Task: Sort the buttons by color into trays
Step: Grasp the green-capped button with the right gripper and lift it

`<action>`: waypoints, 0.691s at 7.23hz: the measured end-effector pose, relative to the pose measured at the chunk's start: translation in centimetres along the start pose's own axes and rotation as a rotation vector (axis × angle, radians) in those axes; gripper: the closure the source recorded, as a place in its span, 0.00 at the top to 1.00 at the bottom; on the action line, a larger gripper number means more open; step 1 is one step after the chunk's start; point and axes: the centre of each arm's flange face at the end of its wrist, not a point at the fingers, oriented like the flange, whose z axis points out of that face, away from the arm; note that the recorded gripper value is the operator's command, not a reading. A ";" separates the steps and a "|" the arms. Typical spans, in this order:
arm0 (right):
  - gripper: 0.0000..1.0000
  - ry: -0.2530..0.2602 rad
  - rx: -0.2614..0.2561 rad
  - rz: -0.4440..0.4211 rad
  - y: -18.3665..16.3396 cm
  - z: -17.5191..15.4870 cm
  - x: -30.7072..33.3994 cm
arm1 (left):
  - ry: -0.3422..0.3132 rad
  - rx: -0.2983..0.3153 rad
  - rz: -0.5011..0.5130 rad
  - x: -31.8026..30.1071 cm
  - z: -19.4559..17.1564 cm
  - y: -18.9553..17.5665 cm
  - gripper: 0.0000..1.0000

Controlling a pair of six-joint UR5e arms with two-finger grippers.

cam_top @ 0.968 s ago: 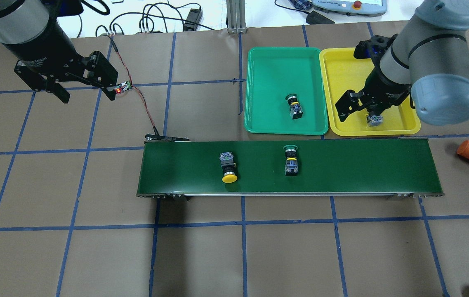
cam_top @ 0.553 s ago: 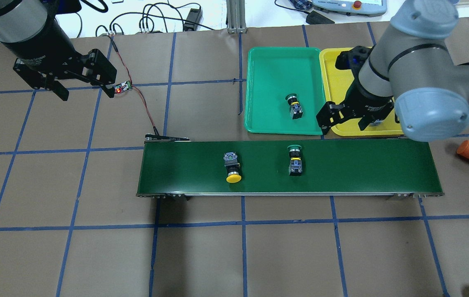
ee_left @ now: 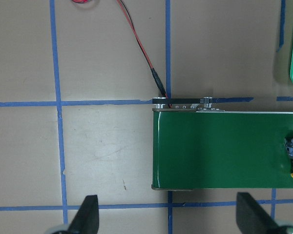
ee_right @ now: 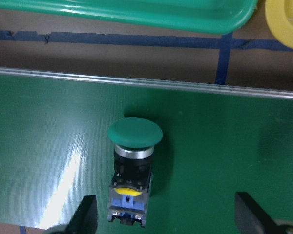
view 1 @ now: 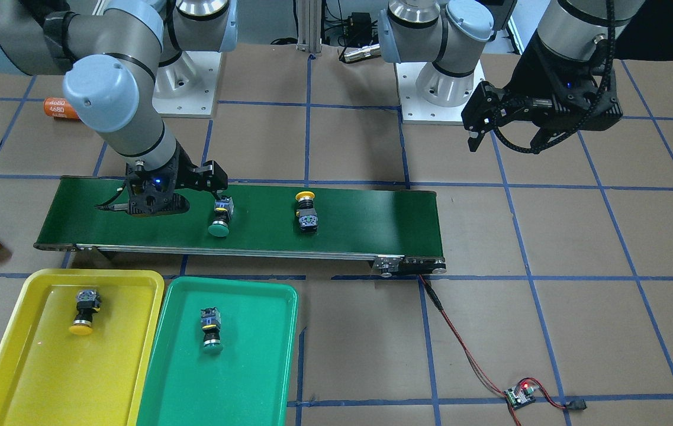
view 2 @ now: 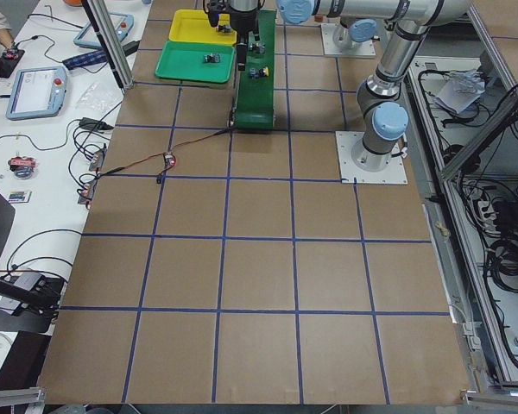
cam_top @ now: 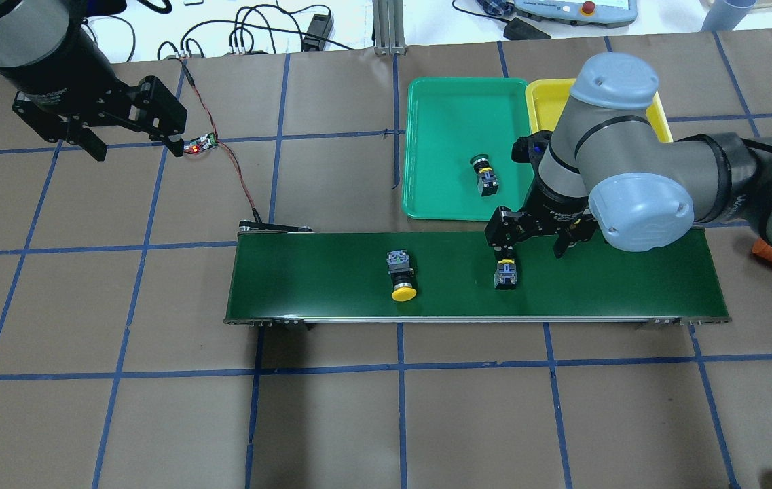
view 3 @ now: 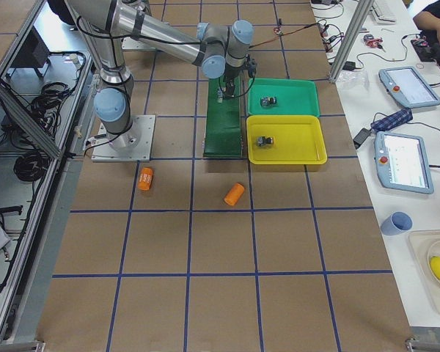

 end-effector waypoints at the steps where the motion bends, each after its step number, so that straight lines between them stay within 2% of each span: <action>1: 0.85 -0.002 -0.021 0.025 -0.2 0.8 -0.2 | -0.001 0.003 0.000 0.0 -0.1 0.1 1.00; 2: 0.29 0.001 -0.045 0.035 -0.2 1.9 -0.4 | -0.001 0.005 0.000 0.0 -0.2 0.1 1.00; 3: 0.00 0.006 -0.067 0.037 0.0 3.0 -0.3 | -0.001 0.005 0.000 0.0 -0.2 0.1 1.00; 5: 0.00 0.020 -0.073 0.028 0.1 3.3 -0.2 | -0.001 0.004 0.000 0.0 -0.1 0.0 1.00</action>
